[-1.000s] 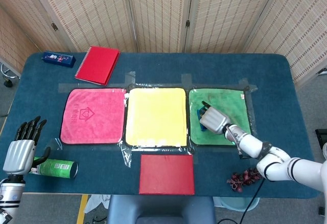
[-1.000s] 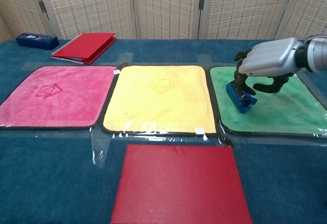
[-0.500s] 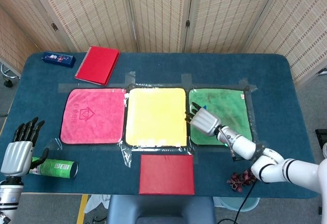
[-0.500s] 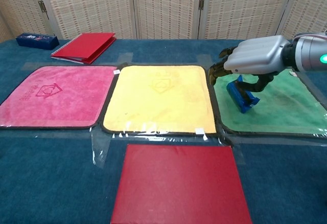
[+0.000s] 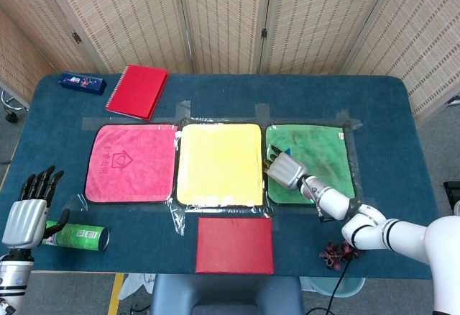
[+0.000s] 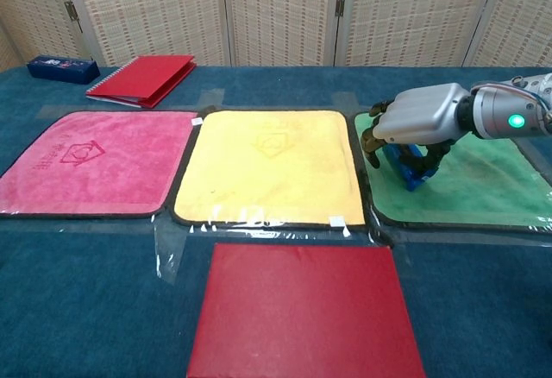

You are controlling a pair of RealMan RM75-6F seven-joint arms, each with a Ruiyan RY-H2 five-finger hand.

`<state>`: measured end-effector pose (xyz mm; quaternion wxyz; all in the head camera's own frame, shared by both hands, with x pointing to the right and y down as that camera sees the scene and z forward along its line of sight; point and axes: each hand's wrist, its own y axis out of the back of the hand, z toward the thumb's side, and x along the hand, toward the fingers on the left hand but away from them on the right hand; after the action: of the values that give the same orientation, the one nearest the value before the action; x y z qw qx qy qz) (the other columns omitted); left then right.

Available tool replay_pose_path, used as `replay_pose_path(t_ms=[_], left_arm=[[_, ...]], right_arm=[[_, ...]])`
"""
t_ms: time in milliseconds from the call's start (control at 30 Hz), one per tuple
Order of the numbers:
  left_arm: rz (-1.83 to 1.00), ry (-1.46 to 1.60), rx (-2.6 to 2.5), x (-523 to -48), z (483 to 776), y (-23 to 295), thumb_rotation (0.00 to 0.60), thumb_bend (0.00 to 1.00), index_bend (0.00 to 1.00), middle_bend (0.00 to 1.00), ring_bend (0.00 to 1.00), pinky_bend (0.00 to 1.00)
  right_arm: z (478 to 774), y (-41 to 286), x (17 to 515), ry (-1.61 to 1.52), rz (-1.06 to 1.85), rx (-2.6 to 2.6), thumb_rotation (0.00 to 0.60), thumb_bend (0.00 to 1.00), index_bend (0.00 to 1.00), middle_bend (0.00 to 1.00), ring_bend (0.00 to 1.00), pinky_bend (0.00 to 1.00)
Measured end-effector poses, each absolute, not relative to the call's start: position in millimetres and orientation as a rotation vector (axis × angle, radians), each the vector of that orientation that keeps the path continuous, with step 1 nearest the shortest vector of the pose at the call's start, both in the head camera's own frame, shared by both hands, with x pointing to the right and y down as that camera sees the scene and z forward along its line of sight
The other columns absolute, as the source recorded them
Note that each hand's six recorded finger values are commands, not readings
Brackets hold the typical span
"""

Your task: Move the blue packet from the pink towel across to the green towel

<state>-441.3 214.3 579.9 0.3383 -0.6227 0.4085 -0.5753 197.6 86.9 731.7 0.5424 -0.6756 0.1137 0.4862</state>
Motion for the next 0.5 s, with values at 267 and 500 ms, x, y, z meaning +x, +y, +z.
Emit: replay_pose_path(t_ms=[267, 500], left_arm=[[-1.497, 1.071, -1.620, -443, 580, 214, 0.600, 0.45, 0.00, 0.00, 0.00, 0.00], [-1.493, 1.067, -1.628, -441, 582, 214, 0.600, 0.45, 0.00, 0.00, 0.00, 0.00]], right_arm=[[732, 89, 209, 0.318, 1.162, -1.567, 0.600, 0.68, 0.46, 0.30, 0.18, 0.03], [723, 85, 235, 0.316, 1.206, -1.536, 0.600, 0.68, 0.47, 0.31, 0.19, 0.03]])
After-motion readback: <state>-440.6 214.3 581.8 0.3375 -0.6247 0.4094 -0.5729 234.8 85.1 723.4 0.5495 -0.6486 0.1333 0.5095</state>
